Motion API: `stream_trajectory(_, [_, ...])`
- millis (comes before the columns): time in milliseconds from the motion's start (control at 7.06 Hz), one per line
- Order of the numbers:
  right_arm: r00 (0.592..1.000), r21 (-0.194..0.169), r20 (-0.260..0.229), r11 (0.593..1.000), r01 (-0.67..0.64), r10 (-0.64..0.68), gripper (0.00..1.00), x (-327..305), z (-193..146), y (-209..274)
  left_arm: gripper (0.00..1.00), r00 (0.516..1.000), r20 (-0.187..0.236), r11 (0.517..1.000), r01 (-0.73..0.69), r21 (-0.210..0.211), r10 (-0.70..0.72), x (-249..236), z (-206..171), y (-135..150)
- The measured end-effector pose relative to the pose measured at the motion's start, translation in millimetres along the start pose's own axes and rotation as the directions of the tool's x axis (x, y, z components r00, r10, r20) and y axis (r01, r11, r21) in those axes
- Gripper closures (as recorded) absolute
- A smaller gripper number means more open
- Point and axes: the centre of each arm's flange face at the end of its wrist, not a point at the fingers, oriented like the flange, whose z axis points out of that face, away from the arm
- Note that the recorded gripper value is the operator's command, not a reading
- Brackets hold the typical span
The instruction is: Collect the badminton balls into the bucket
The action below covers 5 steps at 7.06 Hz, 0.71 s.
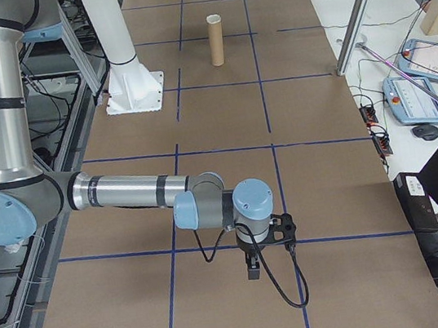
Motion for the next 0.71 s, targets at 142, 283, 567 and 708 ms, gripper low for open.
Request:
stream_trajectory(142, [1.000, 0.000, 0.000, 1.000, 0.000, 0.000, 0.00, 0.0, 0.0, 0.0, 0.00, 0.999, 0.023, 1.000, -0.026, 0.004, 0.026, -35.8, -6.0, 19.6])
stream_trajectory(283, [1.000, 0.000, 0.000, 1.000, 0.000, 0.000, 0.00, 0.0, 0.0, 0.0, 0.00, 0.999, 0.031, 1.000, -0.020, 0.004, 0.020, -59.1, -8.4, 40.7])
stream_trajectory(567, [1.000, 0.000, 0.000, 1.000, 0.000, 0.000, 0.00, 0.1, 0.1, 0.2, 0.00, 1.000, 0.029, 1.000, 0.005, -0.003, -0.005, -74.6, -6.5, 59.2])
stream_trajectory(708, [1.000, 0.000, 0.000, 1.000, 0.000, 0.000, 0.00, 0.1, 0.2, 0.3, 0.00, 1.000, 0.009, 1.000, 0.016, 0.000, -0.016, -74.2, -5.6, 60.2])
